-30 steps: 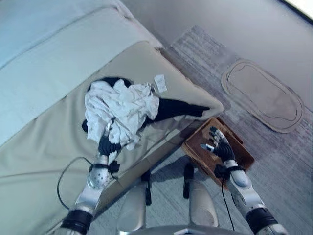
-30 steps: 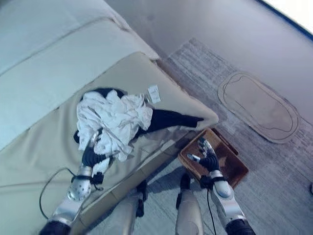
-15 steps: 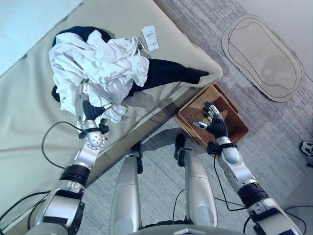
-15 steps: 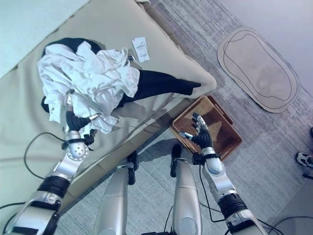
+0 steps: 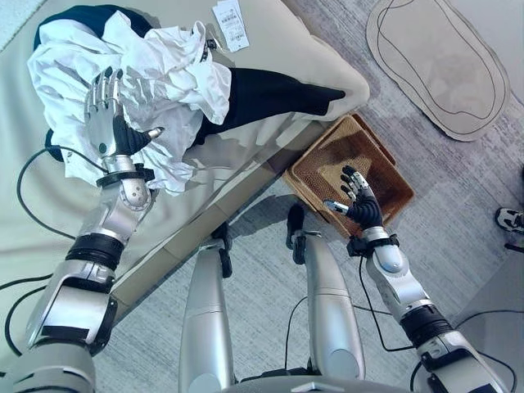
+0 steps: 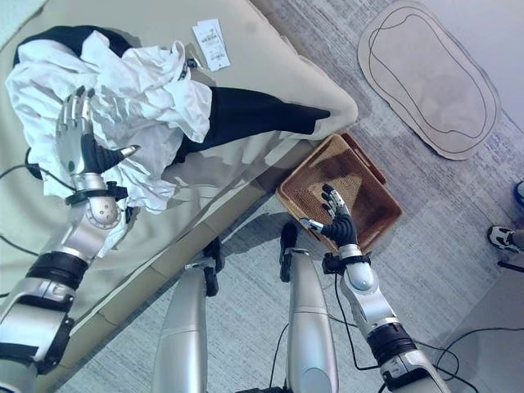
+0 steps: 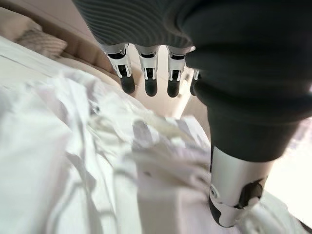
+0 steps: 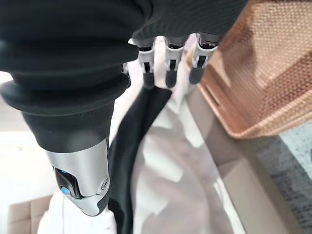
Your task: Pick up clothes into the bucket
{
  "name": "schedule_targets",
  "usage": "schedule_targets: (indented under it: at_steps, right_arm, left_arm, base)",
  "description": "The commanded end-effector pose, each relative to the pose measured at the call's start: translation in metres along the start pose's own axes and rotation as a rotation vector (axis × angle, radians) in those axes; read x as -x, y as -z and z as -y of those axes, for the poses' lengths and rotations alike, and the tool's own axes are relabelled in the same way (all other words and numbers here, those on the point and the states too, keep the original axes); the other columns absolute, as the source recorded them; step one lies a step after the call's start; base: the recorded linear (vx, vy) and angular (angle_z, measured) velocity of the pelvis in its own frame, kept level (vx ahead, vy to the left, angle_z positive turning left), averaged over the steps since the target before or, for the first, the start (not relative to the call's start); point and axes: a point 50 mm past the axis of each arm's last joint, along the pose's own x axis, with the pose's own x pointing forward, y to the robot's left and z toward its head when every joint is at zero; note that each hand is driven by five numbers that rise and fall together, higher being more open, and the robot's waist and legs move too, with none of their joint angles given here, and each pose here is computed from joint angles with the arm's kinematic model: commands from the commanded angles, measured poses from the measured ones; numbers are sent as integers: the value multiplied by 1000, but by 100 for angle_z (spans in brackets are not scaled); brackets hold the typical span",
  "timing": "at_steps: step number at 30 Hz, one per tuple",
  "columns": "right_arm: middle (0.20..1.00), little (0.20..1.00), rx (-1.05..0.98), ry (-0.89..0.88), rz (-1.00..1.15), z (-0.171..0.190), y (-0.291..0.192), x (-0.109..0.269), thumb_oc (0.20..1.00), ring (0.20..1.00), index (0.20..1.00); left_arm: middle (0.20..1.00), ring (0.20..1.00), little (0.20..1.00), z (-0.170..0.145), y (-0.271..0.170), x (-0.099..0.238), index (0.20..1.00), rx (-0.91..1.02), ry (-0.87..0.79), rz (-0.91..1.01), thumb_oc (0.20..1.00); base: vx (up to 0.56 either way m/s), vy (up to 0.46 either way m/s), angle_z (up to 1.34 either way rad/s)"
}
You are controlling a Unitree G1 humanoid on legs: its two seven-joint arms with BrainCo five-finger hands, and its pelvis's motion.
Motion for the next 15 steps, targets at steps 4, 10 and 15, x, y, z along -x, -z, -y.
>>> schedule_targets:
  at_steps: [4, 10, 15]
  right_arm:
    - [1000, 1000, 24, -42, 80, -1, -9, 9, 1000, 1000, 1000]
    - [1000, 1000, 36, -43, 68, 0, -7, 8, 1000, 1000, 1000]
    - [1000, 1000, 28, -60, 66, -2, -7, 9, 1000, 1000, 1000]
  left_arm:
    - [1000, 1000, 1000, 8, 13, 1, 1000, -151, 127, 15, 1000]
    - [200, 200, 200, 18, 27, 6, 200, -217, 271, -54, 200]
    - [200, 200, 200, 16, 34, 7, 200, -223, 285, -84, 200]
  base:
    - [4, 26, -4]
    - [2, 15, -2]
    - [1, 4, -1]
